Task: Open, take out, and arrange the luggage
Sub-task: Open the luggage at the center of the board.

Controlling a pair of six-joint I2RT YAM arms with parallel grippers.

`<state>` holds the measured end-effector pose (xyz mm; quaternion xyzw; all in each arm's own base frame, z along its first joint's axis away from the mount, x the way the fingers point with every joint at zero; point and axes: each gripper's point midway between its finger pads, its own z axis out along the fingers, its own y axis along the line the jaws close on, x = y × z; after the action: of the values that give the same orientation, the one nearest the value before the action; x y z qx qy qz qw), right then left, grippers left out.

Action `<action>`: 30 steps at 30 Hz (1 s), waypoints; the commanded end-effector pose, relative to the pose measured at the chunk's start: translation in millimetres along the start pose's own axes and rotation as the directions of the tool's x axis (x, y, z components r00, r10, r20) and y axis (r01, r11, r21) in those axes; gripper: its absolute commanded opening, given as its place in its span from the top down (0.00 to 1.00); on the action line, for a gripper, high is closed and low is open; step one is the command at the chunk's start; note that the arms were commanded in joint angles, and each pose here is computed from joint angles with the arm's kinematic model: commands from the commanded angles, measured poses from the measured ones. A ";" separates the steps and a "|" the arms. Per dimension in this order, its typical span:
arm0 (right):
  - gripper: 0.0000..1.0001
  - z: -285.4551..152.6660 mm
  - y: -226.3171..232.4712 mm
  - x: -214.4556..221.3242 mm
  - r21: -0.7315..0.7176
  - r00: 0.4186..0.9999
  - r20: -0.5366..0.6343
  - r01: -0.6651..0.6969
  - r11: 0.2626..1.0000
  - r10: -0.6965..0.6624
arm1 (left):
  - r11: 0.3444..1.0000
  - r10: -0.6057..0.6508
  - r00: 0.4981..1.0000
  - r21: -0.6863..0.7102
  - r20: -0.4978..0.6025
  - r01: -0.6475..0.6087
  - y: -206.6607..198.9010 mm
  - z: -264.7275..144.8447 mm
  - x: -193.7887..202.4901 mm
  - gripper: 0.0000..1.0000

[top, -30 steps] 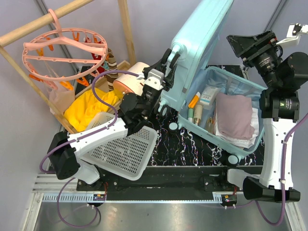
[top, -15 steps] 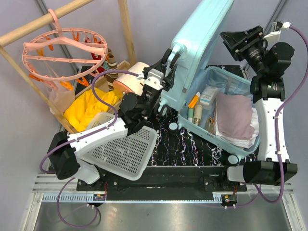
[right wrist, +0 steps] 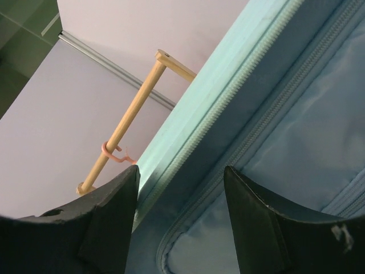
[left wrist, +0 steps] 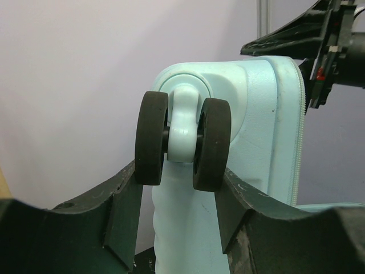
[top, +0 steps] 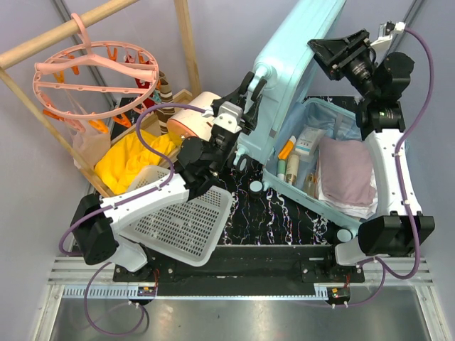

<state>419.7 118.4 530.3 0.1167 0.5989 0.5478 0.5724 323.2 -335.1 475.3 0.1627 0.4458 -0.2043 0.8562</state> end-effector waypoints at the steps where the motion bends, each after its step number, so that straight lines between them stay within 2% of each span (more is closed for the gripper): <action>1: 0.35 4.7 26.8 -10.0 -0.078 0.999 0.030 0.034 0.996 -0.032 | 0.999 0.023 0.999 0.042 -0.050 -0.020 -11.8 3.0 18.9 1.00; 3: 0.38 8.7 24.1 -10.8 -0.077 0.999 0.029 0.026 0.997 -0.024 | 0.998 0.033 0.998 0.047 -0.050 -0.031 -13.8 1.5 20.7 1.00; 6: 0.51 12.6 22.5 -14.5 -0.086 0.999 0.043 0.005 0.996 -0.002 | 0.998 0.037 0.998 0.050 -0.058 -0.034 -15.4 0.7 24.8 1.00; 7: 0.61 13.2 24.5 -15.7 -0.099 0.999 0.047 -0.001 0.995 0.006 | 0.998 0.035 0.998 0.054 -0.057 -0.032 -17.2 0.7 24.5 1.00; 10: 0.80 18.8 20.7 -17.6 -0.103 0.999 0.048 -0.019 0.995 0.024 | 0.997 0.042 0.997 0.068 -0.064 -0.038 -21.5 0.1 28.0 1.00; 11: 0.98 21.5 17.4 -18.2 -0.101 0.998 0.050 -0.026 0.995 0.031 | 0.997 0.046 0.997 0.071 -0.063 -0.041 -22.2 0.5 27.2 1.00; 13: 1.00 24.1 17.9 -22.4 -0.112 0.997 0.068 -0.016 0.994 0.024 | 0.996 0.049 0.997 0.081 -0.064 -0.044 -25.2 0.6 27.9 1.00; 14: 1.00 25.5 15.3 -23.5 -0.109 0.997 0.075 -0.012 0.994 0.020 | 0.996 0.048 0.997 0.083 -0.063 -0.043 -25.9 0.3 27.1 0.96; 15: 1.00 26.5 12.7 -28.0 -0.098 0.995 0.104 0.009 0.995 0.001 | 0.995 0.047 0.997 0.086 -0.064 -0.041 -27.3 -0.4 26.9 0.87; 16: 1.00 25.3 12.9 -30.7 -0.090 0.993 0.121 0.028 0.996 -0.017 | 0.996 0.041 0.998 0.086 -0.057 -0.036 -27.0 -0.1 22.4 0.61; 18: 1.00 24.1 -2.5 -42.9 0.000 0.979 0.195 0.066 0.998 -0.065 | 0.995 0.034 0.998 0.094 -0.055 -0.028 -27.6 -0.9 17.7 0.44; 19: 1.00 19.7 -0.1 -49.6 0.025 0.969 0.229 0.092 0.995 -0.095 | 0.995 0.021 0.999 0.094 -0.044 -0.017 -26.1 -1.4 9.0 0.31; 20: 1.00 17.4 -4.6 -59.9 0.069 0.952 0.283 0.104 0.992 -0.119 | 0.995 0.017 0.999 0.100 -0.048 -0.012 -26.5 -2.4 7.7 0.29; 23: 1.00 13.1 -8.7 -74.5 0.149 0.921 0.325 0.176 0.973 -0.216 | 0.993 0.000 1.000 0.117 -0.030 0.003 -24.5 -8.1 -7.2 0.23; 26: 1.00 14.1 -18.6 -83.3 0.206 0.903 0.347 0.190 0.960 -0.253 | 0.993 -0.026 0.999 0.111 -0.021 0.029 -19.3 -17.2 -16.3 0.14; 30: 1.00 17.1 -33.4 -95.8 0.269 0.875 0.382 0.202 0.942 -0.297 | 0.990 -0.069 0.997 0.117 -0.044 0.074 -20.3 -29.6 -10.1 0.12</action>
<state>458.3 96.4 538.7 0.1900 0.5779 0.4896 0.6247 306.1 -352.0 443.1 0.2261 0.4776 -0.2173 0.8207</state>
